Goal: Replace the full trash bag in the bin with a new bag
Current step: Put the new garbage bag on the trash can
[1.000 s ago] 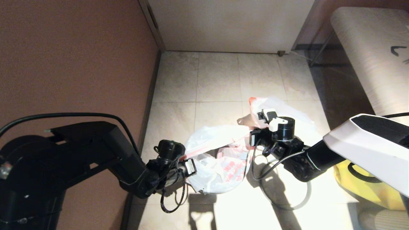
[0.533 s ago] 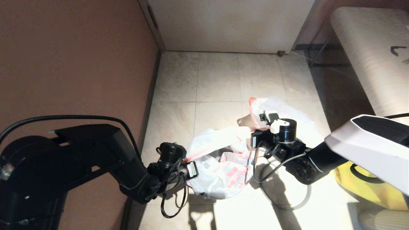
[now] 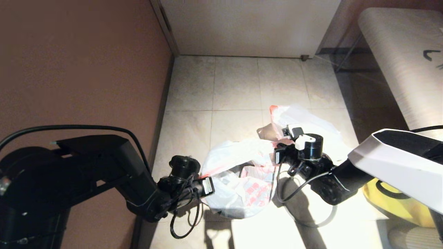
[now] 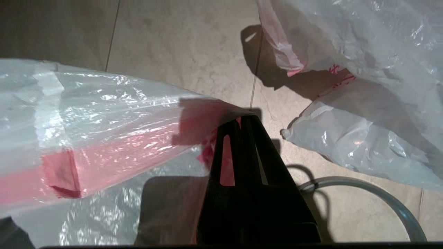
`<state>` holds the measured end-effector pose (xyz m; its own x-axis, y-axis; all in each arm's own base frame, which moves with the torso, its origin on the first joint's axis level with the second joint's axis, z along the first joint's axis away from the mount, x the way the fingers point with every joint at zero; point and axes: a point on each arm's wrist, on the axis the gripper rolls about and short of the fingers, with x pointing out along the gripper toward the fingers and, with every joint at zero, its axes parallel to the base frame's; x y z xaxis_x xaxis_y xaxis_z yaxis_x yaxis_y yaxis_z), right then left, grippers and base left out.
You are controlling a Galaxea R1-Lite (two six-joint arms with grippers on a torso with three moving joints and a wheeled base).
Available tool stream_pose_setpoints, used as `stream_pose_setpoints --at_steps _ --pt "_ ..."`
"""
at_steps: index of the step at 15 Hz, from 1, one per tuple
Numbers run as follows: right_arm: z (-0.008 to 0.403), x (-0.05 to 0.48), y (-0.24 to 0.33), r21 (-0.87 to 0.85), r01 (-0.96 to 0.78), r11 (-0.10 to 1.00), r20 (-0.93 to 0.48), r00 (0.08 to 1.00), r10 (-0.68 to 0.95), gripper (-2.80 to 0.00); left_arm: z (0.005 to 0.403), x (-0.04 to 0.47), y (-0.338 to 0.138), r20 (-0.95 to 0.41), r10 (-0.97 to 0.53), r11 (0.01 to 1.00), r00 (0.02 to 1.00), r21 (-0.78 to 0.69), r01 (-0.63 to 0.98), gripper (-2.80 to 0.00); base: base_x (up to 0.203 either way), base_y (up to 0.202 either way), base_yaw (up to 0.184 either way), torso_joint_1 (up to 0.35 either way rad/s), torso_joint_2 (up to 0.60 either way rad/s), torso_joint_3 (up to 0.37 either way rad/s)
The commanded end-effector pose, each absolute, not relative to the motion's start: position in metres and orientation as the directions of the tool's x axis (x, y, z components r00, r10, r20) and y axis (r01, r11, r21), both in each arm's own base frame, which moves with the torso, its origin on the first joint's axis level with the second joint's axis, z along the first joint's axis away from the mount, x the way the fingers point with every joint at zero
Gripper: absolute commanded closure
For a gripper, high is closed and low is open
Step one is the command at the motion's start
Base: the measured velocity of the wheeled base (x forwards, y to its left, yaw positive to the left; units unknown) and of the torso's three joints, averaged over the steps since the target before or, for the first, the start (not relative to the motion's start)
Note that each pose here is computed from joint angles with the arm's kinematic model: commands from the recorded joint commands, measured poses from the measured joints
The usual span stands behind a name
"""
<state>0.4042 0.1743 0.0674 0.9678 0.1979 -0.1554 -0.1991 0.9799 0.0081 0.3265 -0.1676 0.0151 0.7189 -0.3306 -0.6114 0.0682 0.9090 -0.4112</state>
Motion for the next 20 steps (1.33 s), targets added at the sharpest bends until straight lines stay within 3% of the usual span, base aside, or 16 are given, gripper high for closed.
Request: stream_pose_setpoints --at_steps 1,10,16,20 --pt "0.076 0.405 0.177 0.013 -0.204 0.979 -0.133 0.970 0.204 0.00 0.017 0.325 -0.167 -0.608 -0.336 0.907 0.719 -0.416 0.072 0.00 0.000 0.000 0.000 0.000 0.00 0.000" --pt "0.116 0.373 0.215 0.076 -0.307 0.949 -0.100 0.944 0.314 0.00 0.016 0.301 -0.169 -0.638 -0.429 0.895 0.639 -0.396 0.206 0.00 0.000 0.000 0.000 0.000 0.00 0.000" --pt "0.128 0.357 0.228 0.093 -0.348 0.933 -0.097 0.929 0.356 0.00 0.014 0.290 -0.169 -0.588 -0.493 0.867 0.640 -0.394 0.306 0.00 0.000 0.000 0.000 0.000 0.00 0.000" --pt "0.121 0.302 0.225 0.090 -0.424 0.901 -0.203 0.878 0.434 0.00 0.014 0.292 -0.170 -0.586 -0.492 0.867 0.644 -0.395 0.303 0.00 0.000 0.000 0.000 0.000 0.00 0.000"
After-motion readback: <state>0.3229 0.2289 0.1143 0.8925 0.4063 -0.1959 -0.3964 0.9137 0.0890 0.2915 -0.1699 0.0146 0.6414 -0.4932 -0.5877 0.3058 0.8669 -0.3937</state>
